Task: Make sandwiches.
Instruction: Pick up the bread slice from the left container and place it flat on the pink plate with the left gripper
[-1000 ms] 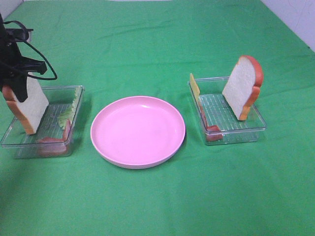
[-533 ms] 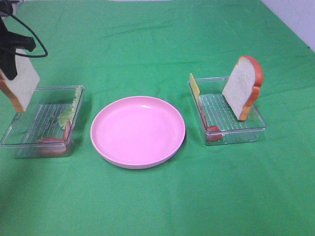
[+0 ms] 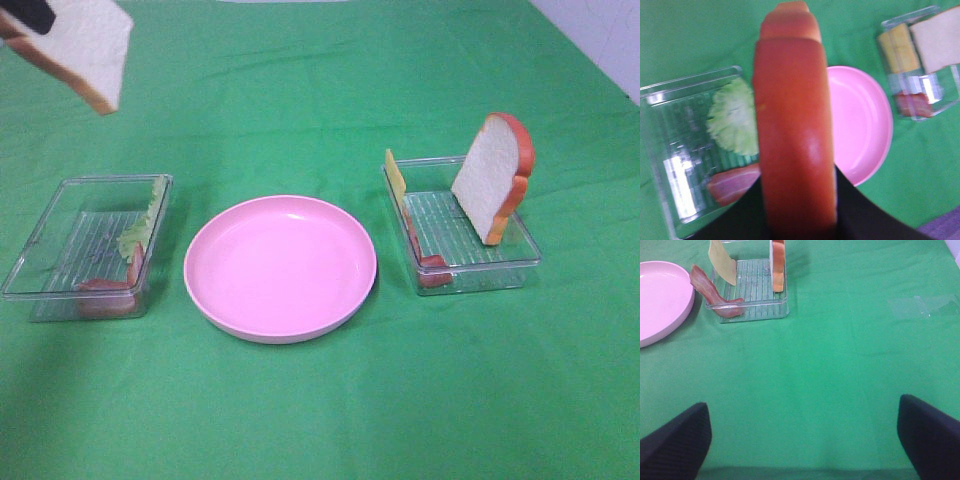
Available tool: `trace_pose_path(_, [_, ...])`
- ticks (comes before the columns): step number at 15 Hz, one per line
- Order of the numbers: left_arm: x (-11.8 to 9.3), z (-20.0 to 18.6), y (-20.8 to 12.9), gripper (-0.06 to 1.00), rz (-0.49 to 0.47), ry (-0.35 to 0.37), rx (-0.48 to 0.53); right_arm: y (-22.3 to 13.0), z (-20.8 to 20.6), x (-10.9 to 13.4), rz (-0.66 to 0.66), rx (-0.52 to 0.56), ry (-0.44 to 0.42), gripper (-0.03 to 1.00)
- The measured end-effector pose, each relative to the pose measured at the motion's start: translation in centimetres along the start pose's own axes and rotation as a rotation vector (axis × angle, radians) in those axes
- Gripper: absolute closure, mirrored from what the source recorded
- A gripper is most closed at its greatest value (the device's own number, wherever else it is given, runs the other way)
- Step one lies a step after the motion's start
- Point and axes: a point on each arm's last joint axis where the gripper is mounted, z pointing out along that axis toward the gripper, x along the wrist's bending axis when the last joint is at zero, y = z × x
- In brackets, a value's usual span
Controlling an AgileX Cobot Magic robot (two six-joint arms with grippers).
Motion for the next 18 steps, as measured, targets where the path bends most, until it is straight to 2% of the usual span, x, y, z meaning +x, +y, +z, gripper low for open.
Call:
trace_pose_path(1, [-1.2,0.4,0.0,0.74,0.007,-0.065,0.001,0.0,0.0,0.0,0.000,0.000,0.000,0.00])
trace_pose_path(2, [-4.2,2.9,-0.8,0.74,0.044,-0.147,0.053,0.0,0.0,0.0,0.000,0.000,0.000,0.00])
trace_pose_path(4, [-6.4,7.1,-2.0,0.74,0.063,-0.184,0.125,0.0,0.0,0.0,0.000,0.000,0.000,0.00])
trace_pose_path(8, [-7.1,14.3,-4.2,0.74,0.000,-0.213,0.277,0.0,0.0,0.0,0.000,0.000,0.000,0.00])
trace_pose_path(12, [-7.5,20.2,-5.8,0.74,-0.083,-0.209,0.359,0.0,0.0,0.0,0.000,0.000,0.000,0.00])
trace_pose_path(18, [-7.5,24.6,-7.6,0.74,-0.150,-0.176,0.424,0.0,0.0,0.0,0.000,0.000,0.000,0.00])
